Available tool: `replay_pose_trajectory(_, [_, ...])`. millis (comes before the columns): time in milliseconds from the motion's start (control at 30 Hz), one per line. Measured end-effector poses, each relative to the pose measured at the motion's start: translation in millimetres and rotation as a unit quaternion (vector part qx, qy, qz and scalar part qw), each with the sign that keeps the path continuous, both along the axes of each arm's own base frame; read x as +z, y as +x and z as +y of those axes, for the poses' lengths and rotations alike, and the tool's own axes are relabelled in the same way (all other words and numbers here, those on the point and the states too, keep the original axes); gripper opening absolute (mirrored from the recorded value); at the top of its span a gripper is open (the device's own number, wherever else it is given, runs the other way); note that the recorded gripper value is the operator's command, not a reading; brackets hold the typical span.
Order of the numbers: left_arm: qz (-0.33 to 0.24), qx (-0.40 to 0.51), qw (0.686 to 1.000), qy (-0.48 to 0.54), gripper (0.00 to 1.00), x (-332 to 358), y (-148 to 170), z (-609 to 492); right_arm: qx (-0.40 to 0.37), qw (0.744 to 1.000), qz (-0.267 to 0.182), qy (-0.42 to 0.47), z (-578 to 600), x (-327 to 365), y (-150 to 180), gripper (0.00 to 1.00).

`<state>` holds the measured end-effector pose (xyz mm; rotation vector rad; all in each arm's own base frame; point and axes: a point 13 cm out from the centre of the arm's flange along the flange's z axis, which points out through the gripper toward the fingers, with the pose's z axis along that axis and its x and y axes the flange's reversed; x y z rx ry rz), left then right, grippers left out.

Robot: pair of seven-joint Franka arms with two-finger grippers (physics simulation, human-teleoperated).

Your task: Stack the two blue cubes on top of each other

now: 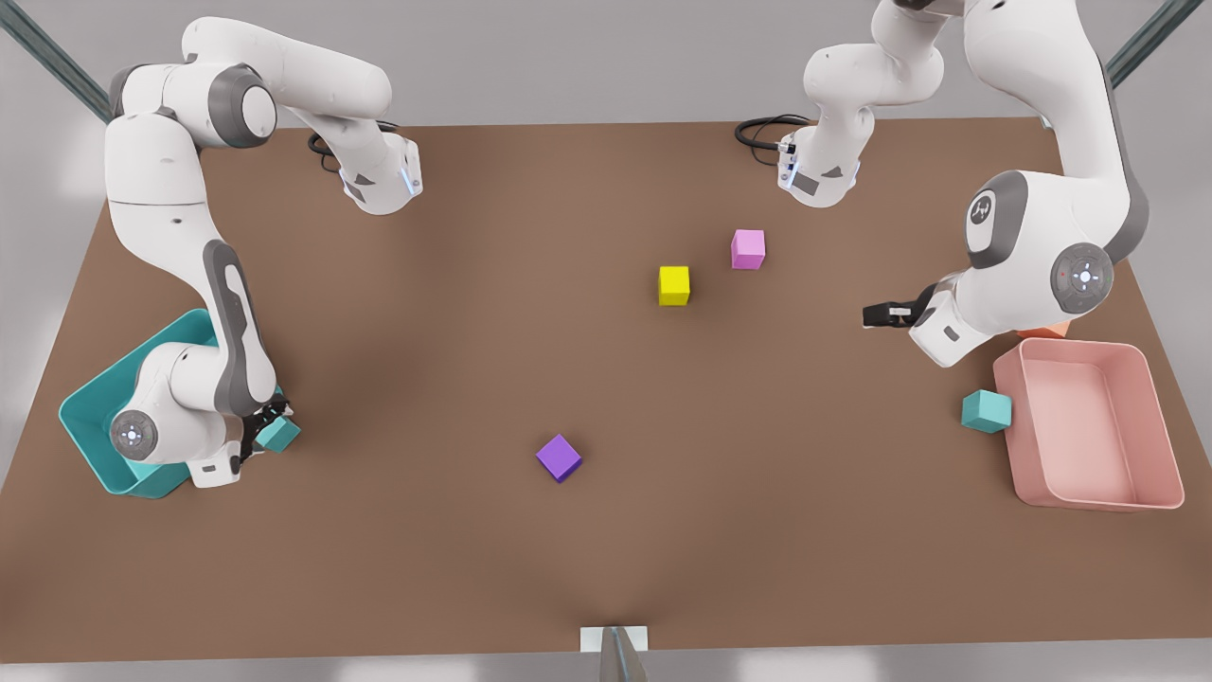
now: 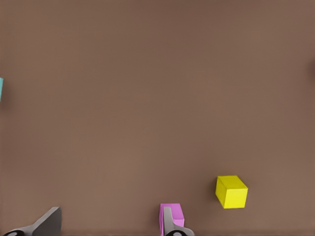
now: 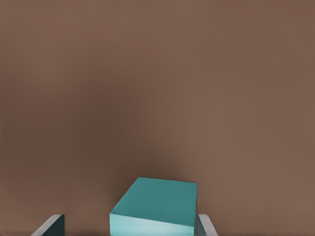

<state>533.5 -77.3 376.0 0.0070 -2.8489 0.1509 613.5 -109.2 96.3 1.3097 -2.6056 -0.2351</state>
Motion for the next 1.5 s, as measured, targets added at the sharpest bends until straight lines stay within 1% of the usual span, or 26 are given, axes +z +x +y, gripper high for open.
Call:
replay_pose_trajectory(233, [0.002, 0.000, 1.000, 0.000, 1.00, -0.1, -0.8, -0.1, 0.004, 1.000, 0.000, 0.002, -0.8, -4.5, -0.1, 1.00])
replay_pose_trajectory(900, [0.006, -0.002, 1.000, 0.000, 1.00, 1.4, -4.4, -2.3, -0.015, 1.000, 0.023, 0.005, -18.9, -39.5, -16.6, 1.00])
replay_pose_trajectory(933, [0.007, -0.003, 1.000, 0.000, 1.00, 1.8, -4.9, -2.6, -0.015, 1.000, 0.023, 0.004, -18.7, -39.6, -16.6, 0.99])
replay_pose_trajectory(967, [0.007, -0.003, 1.000, 0.001, 1.00, 1.9, -5.4, -3.3, -0.016, 1.000, 0.023, 0.004, -18.6, -39.7, -16.6, 0.95])
replay_pose_trajectory(1033, [0.009, -0.004, 1.000, 0.001, 1.00, 1.3, -6.0, -4.3, -0.016, 1.000, 0.023, 0.004, -17.9, -39.6, -16.3, 0.73])
replay_pose_trajectory(1067, [0.010, -0.005, 1.000, 0.001, 1.00, 0.9, -6.2, -4.5, -0.015, 1.000, 0.023, 0.004, -16.8, -39.1, -16.0, 0.66])
replay_pose_trajectory(1100, [0.010, -0.005, 1.000, 0.001, 1.00, 0.4, -6.3, -4.4, -0.014, 1.000, 0.023, 0.005, -15.8, -38.8, -15.7, 0.63])
replay_pose_trajectory(1133, [0.011, -0.004, 1.000, 0.001, 1.00, 0.0, -6.3, -3.8, -0.013, 1.000, 0.022, 0.005, -14.1, -37.0, -14.8, 0.61])
replay_pose_trajectory(1233, [0.012, -0.003, 1.000, 0.001, 1.00, -0.4, -6.4, -2.7, -0.010, 1.000, 0.019, 0.014, 3.5, -21.0, -9.6, 0.61])
replay_pose_trajectory(1300, [0.012, -0.003, 1.000, 0.001, 1.00, -0.4, -6.4, -2.6, 0.002, 1.000, 0.017, 0.026, 41.0, -7.4, -3.8, 0.61])
replay_pose_trajectory(1400, [0.012, -0.004, 1.000, 0.001, 1.00, -0.2, -6.7, -3.0, 0.039, 0.998, 0.014, 0.050, 151.0, 16.5, 1.2, 0.62])
replay_pose_trajectory(1467, [0.012, -0.004, 1.000, 0.001, 1.00, 0.3, -6.8, -3.2, 0.064, 0.995, 0.021, 0.073, 257.8, 29.0, -13.3, 0.62])
replay_pose_trajectory(1500, [0.012, -0.003, 1.000, 0.001, 1.00, 0.2, -6.8, -2.9, 0.075, 0.993, 0.027, 0.086, 320.9, 34.7, -29.1, 0.62])
